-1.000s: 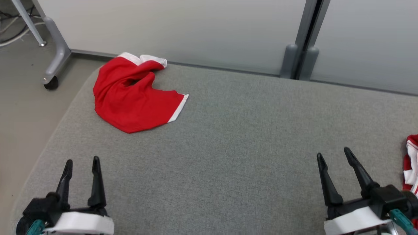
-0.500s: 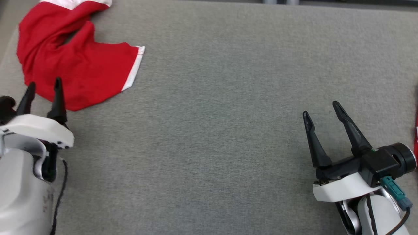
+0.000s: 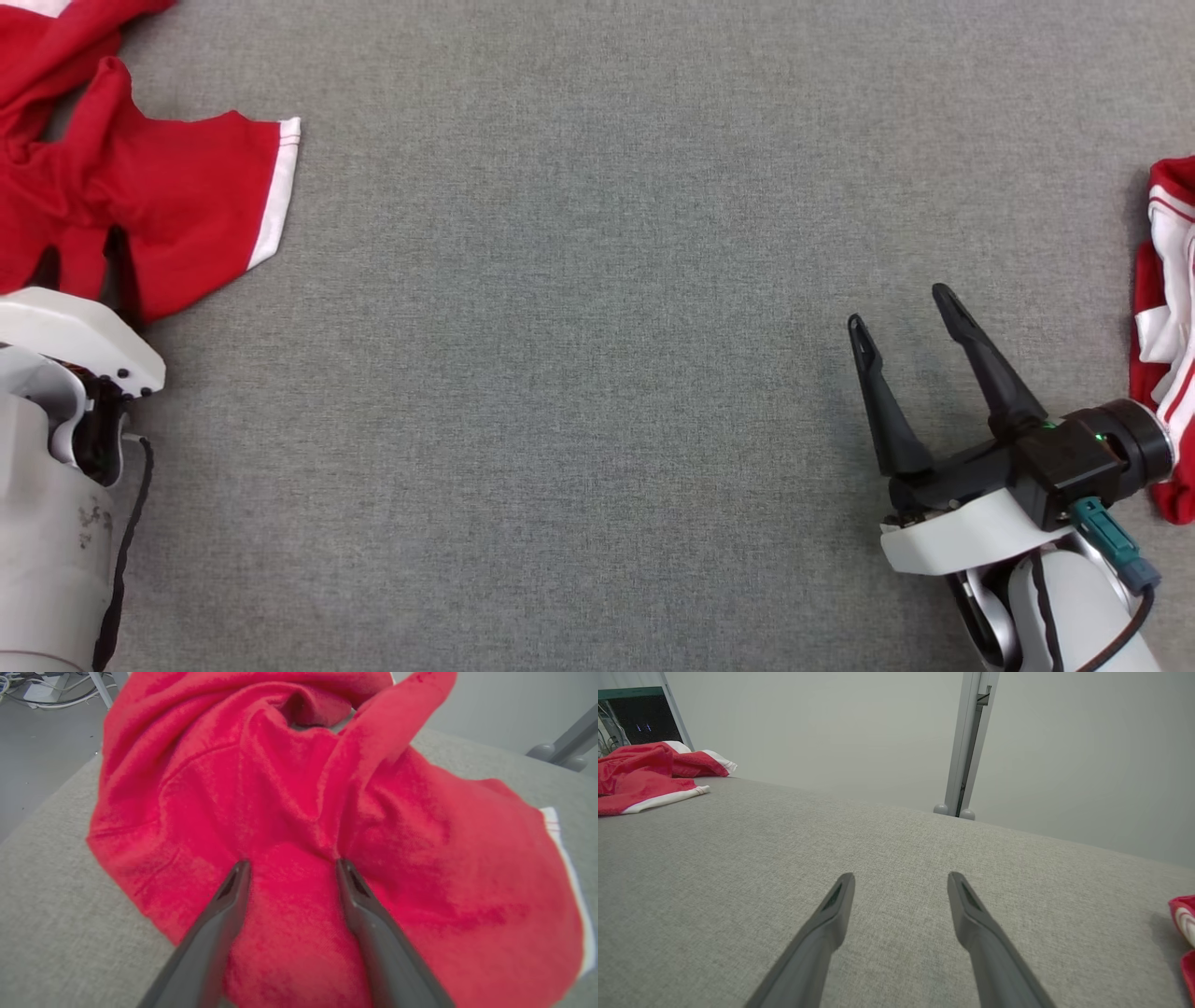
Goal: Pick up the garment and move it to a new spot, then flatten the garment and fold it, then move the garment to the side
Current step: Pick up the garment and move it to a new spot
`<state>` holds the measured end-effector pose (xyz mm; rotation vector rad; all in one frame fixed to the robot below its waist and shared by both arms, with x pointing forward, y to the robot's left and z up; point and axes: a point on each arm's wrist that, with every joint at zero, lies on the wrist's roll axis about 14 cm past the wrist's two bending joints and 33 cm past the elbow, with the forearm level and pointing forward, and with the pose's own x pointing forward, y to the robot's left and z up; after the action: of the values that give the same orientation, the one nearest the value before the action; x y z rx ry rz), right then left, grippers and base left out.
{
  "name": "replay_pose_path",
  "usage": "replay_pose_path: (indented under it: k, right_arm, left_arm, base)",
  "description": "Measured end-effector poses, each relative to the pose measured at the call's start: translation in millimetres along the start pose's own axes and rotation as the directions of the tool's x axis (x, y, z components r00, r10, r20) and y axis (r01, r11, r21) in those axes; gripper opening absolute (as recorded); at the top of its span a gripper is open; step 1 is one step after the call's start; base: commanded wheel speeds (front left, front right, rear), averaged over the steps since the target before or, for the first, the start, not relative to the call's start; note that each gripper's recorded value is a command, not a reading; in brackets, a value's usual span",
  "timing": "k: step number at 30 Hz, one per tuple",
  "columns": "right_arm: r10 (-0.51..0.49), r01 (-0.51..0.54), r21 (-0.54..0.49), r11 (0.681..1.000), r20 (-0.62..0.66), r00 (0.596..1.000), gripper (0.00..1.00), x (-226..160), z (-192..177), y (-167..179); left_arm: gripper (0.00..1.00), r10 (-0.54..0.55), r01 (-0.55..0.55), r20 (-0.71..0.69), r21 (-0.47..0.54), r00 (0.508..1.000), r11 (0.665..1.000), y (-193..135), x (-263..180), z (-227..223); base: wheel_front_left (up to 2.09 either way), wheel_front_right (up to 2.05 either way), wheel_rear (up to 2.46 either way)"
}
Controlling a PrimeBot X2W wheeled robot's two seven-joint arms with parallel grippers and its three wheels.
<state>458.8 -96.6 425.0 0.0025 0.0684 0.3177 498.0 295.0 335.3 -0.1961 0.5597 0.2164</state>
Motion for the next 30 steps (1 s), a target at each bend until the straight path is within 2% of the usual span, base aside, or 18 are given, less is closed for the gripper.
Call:
replay_pose_path:
  k: [1,2,5,9,14,18,22,25,30]
  right_arm:
    - [0.000,0.000,0.000,1.000,0.000,1.000,1.00,0,0,0]
    - [0.004,-0.004,0.002,1.000,0.000,1.000,1.00,0,0,2]
    - [0.015,-0.015,0.006,1.000,0.009,1.000,1.00,-1,5,6]
    - [0.020,-0.020,0.023,1.000,0.028,0.999,1.00,-5,15,11]
    - [0.012,-0.016,0.058,0.998,0.063,0.998,1.00,-18,32,14]
    - [-0.003,-0.003,0.076,0.997,0.087,0.996,1.00,-35,45,15]
    - [-0.027,0.018,0.080,0.997,0.118,0.993,1.00,-50,59,11]
    - [-0.060,0.049,0.080,0.996,0.136,0.989,1.00,-61,67,3]
    - [-0.120,0.110,0.073,0.991,0.148,0.982,1.00,-79,72,-13]
  left_arm:
    - [0.37,0.000,0.000,0.000,0.000,1.000,1.000,0,0,0]
    - [0.00,-0.002,0.002,-0.013,0.007,1.000,1.000,-1,-1,-2]
    - [0.00,-0.020,0.021,-0.045,0.021,0.999,1.000,-6,-7,-7]
    - [0.00,-0.048,0.048,-0.015,0.044,0.999,0.998,-10,-19,4]
    - [0.00,-0.129,0.118,0.138,0.083,0.982,0.990,-26,-43,48]
    - [0.00,-0.256,0.237,0.236,0.106,0.938,0.966,-64,-73,73]
    - [0.00,-0.389,0.356,0.316,0.160,0.865,0.921,-105,-114,94]
    - [0.00,-0.492,0.447,0.360,0.205,0.793,0.871,-147,-154,105]
    - [0.00,-0.659,0.601,0.352,0.273,0.665,0.751,-210,-226,105]
  base:
    - [0.00,0.00,0.00]
    - [0.00,0.00,0.00]
    - [0.00,0.00,0.00]
    - [0.00,0.00,0.00]
    - [0.00,0.00,0.00]
    - [0.00,0.00,0.00]
    - [0.00,0.00,0.00]
    - [0.00,0.00,0.00]
    - [0.00,0.00,0.00]
